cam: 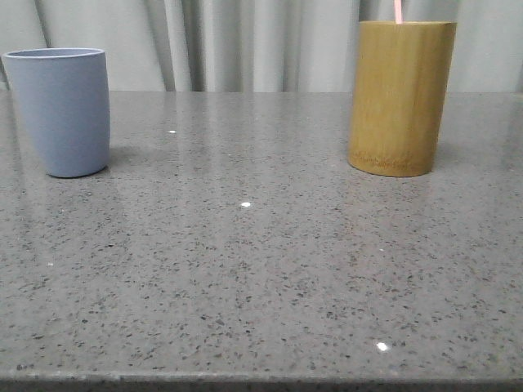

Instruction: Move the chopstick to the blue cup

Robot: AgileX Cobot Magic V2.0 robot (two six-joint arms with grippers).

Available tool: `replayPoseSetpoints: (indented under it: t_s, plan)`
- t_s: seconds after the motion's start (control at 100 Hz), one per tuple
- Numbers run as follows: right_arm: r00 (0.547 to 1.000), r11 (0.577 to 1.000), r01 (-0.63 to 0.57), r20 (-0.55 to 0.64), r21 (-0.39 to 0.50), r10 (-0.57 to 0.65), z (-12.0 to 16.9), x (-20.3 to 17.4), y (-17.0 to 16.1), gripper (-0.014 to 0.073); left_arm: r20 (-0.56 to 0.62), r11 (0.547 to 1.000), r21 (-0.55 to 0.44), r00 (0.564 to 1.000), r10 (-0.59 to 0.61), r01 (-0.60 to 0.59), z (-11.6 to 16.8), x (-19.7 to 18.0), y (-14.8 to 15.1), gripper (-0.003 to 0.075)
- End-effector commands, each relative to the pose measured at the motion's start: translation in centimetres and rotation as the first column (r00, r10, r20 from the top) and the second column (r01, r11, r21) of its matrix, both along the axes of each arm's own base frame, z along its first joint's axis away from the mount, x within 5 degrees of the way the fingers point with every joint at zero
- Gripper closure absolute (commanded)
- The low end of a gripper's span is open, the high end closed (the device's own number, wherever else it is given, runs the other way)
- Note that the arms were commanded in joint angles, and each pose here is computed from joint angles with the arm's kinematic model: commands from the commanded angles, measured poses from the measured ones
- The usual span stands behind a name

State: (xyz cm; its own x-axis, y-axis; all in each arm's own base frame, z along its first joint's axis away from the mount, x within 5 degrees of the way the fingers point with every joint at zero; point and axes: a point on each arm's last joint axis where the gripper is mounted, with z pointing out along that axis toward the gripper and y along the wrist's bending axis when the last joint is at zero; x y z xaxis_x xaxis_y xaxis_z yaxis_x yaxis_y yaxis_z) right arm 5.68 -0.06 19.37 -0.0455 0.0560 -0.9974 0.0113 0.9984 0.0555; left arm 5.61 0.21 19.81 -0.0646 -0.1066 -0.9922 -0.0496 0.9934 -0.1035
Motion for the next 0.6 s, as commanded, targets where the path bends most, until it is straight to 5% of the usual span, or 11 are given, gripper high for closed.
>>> replayPoseSetpoints:
  t_s: [0.0,0.4,0.59]
  plan:
    - [0.996,1.000,0.003,0.094,-0.015,-0.002,0.80,-0.16,-0.01,0.0665,0.104,1.000,-0.007,0.995,0.003,-0.002,0.61,-0.23,0.01,0.0739]
    - [0.996,1.000,0.004,0.094,-0.018,-0.002,0.80,-0.16,-0.01,0.0665,0.136,1.000,-0.006,0.991,0.005,-0.004,0.91,-0.25,0.03,0.0739]
    - [0.996,0.939,0.028,0.093,-0.344,0.005,0.84,-0.16,-0.08,0.0665,0.136,1.000,-0.006,0.991,0.005,-0.004,0.91,-0.25,0.03,0.0739]
